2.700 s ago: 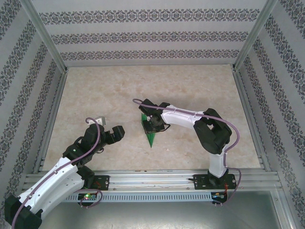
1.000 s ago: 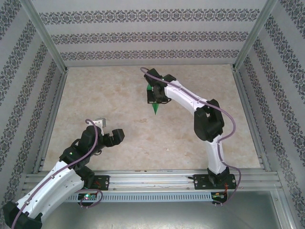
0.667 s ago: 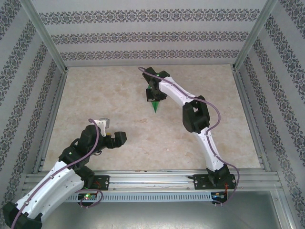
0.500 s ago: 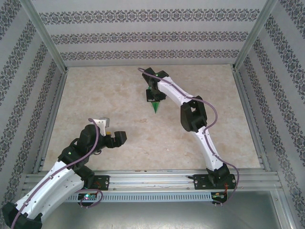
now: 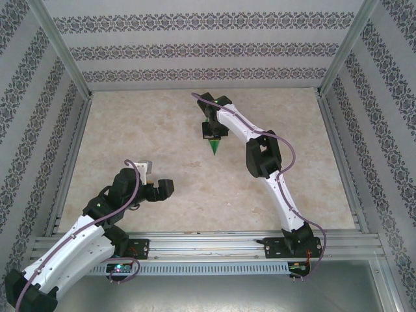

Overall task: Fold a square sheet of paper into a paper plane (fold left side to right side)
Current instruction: Place the paper plane at the top-center of the table, then reset both arms

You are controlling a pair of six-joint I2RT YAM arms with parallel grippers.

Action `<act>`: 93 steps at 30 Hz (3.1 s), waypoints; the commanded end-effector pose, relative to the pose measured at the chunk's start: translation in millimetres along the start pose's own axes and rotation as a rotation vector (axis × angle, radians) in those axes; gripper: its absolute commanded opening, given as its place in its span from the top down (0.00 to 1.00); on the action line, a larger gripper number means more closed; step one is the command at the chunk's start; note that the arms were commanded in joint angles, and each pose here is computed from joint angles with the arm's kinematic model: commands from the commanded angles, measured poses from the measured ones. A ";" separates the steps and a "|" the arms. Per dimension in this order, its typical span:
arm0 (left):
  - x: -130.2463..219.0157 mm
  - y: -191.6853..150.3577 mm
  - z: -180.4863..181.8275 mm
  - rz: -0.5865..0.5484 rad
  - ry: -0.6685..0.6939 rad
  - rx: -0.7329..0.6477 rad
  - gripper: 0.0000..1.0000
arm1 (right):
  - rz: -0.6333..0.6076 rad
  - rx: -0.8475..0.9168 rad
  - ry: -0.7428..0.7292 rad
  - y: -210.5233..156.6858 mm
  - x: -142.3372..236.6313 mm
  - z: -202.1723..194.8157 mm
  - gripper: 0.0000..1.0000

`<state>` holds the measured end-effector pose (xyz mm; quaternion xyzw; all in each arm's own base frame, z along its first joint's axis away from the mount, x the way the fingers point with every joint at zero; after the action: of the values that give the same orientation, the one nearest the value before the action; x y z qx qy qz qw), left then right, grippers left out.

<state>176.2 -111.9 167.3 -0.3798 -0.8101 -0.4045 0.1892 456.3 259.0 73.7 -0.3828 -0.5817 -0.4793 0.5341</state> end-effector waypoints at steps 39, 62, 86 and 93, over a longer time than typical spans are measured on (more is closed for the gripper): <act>9.3 12.8 -0.3 -0.030 0.065 -0.008 0.00 | -0.036 -0.003 -0.009 -4.0 32.1 -7.6 0.67; 8.9 32.3 3.8 -0.124 0.136 0.081 0.00 | -0.253 0.043 -0.014 -45.8 127.5 -11.1 0.49; 28.7 118.1 28.0 -0.457 0.365 -0.013 0.00 | -0.800 -0.209 -0.177 -191.9 170.5 -186.5 0.02; 28.6 135.8 38.0 -0.642 0.423 -0.132 0.00 | -0.918 -0.081 -0.248 -196.9 146.9 -196.9 0.02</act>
<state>252.0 -27.6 213.9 -0.0919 -0.8168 -0.5211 0.2299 284.2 7.2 171.1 -0.2279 -0.6926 -0.6498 0.2147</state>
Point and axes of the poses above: each hand's point on the last joint's axis, 136 mm out from that joint toward the fingers, its own x axis back along the fingers, its own z axis along the line the jaws close on, y = z × x, the point moved 5 cm from there along x, back along the fingers, and after that the axes turned 13 degrees about x, right-handed, at the moved point
